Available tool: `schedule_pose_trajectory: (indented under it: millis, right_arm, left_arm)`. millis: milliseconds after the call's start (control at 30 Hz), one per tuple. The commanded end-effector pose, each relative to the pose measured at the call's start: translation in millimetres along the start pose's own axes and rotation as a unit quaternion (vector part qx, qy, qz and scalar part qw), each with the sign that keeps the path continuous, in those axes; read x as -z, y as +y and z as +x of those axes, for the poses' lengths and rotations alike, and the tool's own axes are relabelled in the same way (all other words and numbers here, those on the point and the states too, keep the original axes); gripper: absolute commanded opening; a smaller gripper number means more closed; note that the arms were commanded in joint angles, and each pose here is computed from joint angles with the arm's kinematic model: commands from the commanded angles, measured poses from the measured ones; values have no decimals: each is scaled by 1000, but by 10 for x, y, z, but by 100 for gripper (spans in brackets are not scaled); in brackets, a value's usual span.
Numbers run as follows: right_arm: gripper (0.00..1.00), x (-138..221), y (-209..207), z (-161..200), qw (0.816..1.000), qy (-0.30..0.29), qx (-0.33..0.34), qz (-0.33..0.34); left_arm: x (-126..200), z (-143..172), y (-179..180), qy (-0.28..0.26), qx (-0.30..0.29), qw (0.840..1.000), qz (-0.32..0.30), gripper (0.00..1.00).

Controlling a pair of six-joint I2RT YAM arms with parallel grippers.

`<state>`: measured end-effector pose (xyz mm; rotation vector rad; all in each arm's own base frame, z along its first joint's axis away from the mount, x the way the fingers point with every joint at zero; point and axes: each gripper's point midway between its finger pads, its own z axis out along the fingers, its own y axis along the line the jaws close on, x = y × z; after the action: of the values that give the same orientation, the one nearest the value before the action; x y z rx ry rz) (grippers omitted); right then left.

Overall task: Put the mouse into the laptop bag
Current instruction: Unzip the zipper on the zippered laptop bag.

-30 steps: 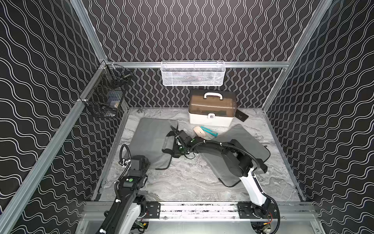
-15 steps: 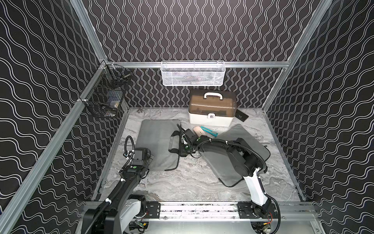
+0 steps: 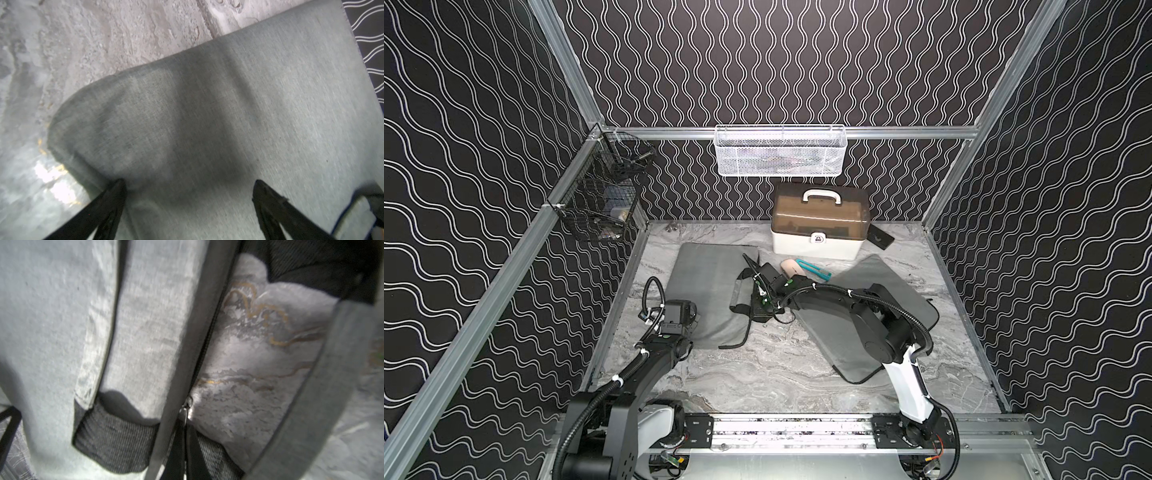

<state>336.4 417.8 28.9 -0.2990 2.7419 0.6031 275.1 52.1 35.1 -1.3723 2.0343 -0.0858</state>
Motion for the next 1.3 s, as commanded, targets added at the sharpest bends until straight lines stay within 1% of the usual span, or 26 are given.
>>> schedule_pose_trajectory:
  millis: [0,33,67,100,133,267,433,567,667,767,800,833,900,933,967,1100,1167,1267]
  right_arm:
    - [0,11,64,118,1000,12,8,4]
    - [0,-4,93,161,1000,15,9,5]
    - [0,-15,119,203,1000,18,10,5]
    - [0,-26,149,250,1000,23,10,6]
    - [0,-29,175,287,1000,25,11,8]
    - [0,1,384,450,999,31,23,0]
    - [0,106,784,703,998,31,53,-22]
    - [0,134,964,920,996,41,65,-36]
    - [0,105,953,987,996,44,64,-35]
    - [0,40,739,846,998,36,45,-10]
    - [0,17,641,784,999,39,34,-8]
    - [0,1,562,724,999,38,26,-8]
    - [0,-22,372,570,1000,28,12,1]
    - [0,-32,298,513,1000,28,8,4]
    - [0,-47,233,446,1000,25,5,3]
    - [0,-90,67,312,999,33,-4,-1]
    - [0,-96,46,271,999,33,-3,-7]
    - [0,-118,32,244,999,39,-2,-12]
  left_arm:
    - [-119,216,107,40,18,999,-13,64]
    - [-148,215,128,35,25,999,-15,40]
    - [-165,219,144,32,32,999,-15,20]
    - [-174,218,161,28,37,999,-15,4]
    - [-172,208,184,23,42,999,-19,0]
    - [-130,171,244,10,52,998,-25,0]
    - [-113,185,319,6,61,998,-29,0]
    - [-117,196,372,4,65,997,-37,0]
    - [-114,199,383,5,64,997,-40,0]
    - [-61,198,399,9,61,997,-44,0]
    - [-24,185,407,9,57,997,-46,9]
    - [13,167,409,8,53,998,-46,21]
    - [107,115,384,1,45,998,-32,50]
    - [145,94,357,-1,40,999,-21,59]
    - [181,91,332,2,35,999,-9,65]
    - [252,209,146,40,11,998,54,83]
    - [236,248,78,58,16,995,84,88]
    - [231,388,56,93,19,991,96,92]
